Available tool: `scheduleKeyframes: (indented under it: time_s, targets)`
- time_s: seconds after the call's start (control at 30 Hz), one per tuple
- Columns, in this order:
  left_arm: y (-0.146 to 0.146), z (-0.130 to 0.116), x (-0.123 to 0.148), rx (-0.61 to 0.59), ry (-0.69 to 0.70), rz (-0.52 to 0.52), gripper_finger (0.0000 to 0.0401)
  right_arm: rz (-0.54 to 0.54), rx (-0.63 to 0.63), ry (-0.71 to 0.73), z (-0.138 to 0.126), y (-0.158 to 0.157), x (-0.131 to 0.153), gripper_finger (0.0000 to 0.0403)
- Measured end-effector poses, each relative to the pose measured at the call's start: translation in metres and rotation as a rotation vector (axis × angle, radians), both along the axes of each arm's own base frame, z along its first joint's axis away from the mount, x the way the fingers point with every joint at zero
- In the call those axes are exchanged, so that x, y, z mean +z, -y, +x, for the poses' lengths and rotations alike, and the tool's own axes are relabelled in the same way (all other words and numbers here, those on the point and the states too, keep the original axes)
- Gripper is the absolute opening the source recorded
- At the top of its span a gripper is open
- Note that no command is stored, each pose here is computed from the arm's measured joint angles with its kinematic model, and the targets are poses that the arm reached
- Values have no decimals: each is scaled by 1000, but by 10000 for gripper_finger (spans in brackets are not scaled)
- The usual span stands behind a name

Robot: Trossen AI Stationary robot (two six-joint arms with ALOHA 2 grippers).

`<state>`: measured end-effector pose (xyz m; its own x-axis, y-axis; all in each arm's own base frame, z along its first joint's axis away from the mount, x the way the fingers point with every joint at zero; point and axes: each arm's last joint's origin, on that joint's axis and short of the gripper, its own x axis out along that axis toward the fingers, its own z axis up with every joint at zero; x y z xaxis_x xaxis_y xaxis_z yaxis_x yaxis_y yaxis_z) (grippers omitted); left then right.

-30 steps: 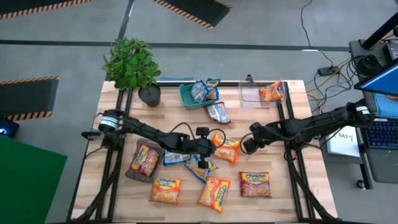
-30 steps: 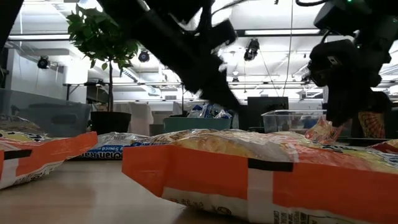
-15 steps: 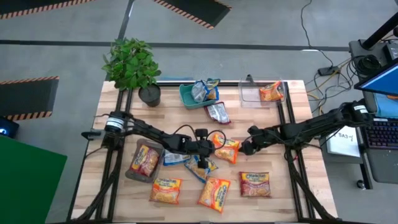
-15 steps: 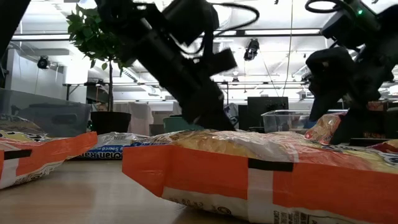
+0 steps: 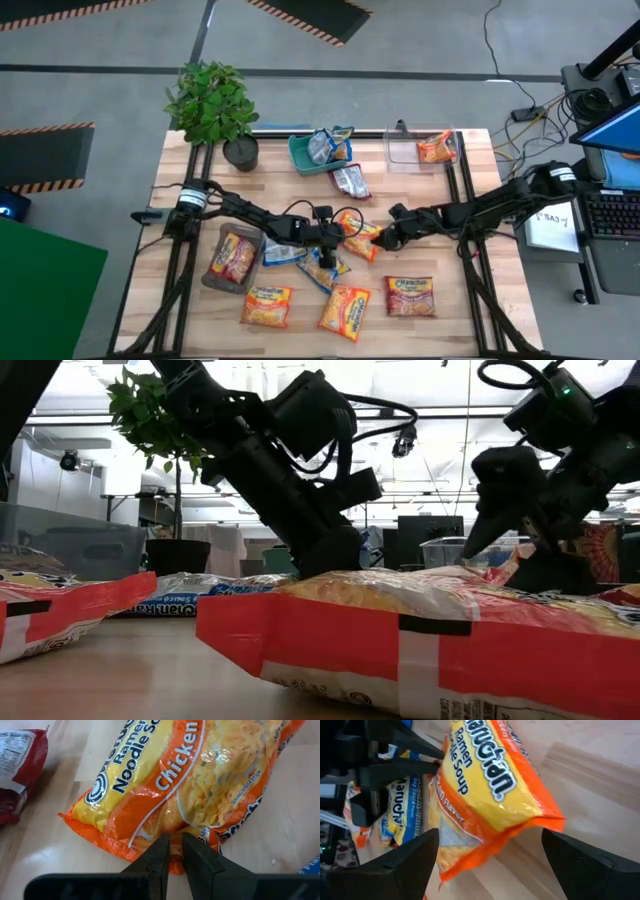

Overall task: Sort Maruchan noodles
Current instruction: Put the top orange noodle pack into the transparent bin

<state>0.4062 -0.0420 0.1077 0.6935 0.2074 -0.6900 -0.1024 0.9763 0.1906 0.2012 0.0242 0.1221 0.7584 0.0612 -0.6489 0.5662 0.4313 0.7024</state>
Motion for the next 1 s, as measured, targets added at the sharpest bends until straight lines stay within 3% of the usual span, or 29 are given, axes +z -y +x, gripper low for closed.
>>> scheduleKeyframes:
  time_s: [0.33,0.5,1.0]
  targets:
    - [-1,0,0,7,10,-6,37,-110,45,4,33,-2,-1,335]
    - [-1,0,0,10,12,-9,37,-166,34,1,46,-1,0,306]
    - [-1,-4,14,1,2,1,37,-246,70,72,51,8,21,63]
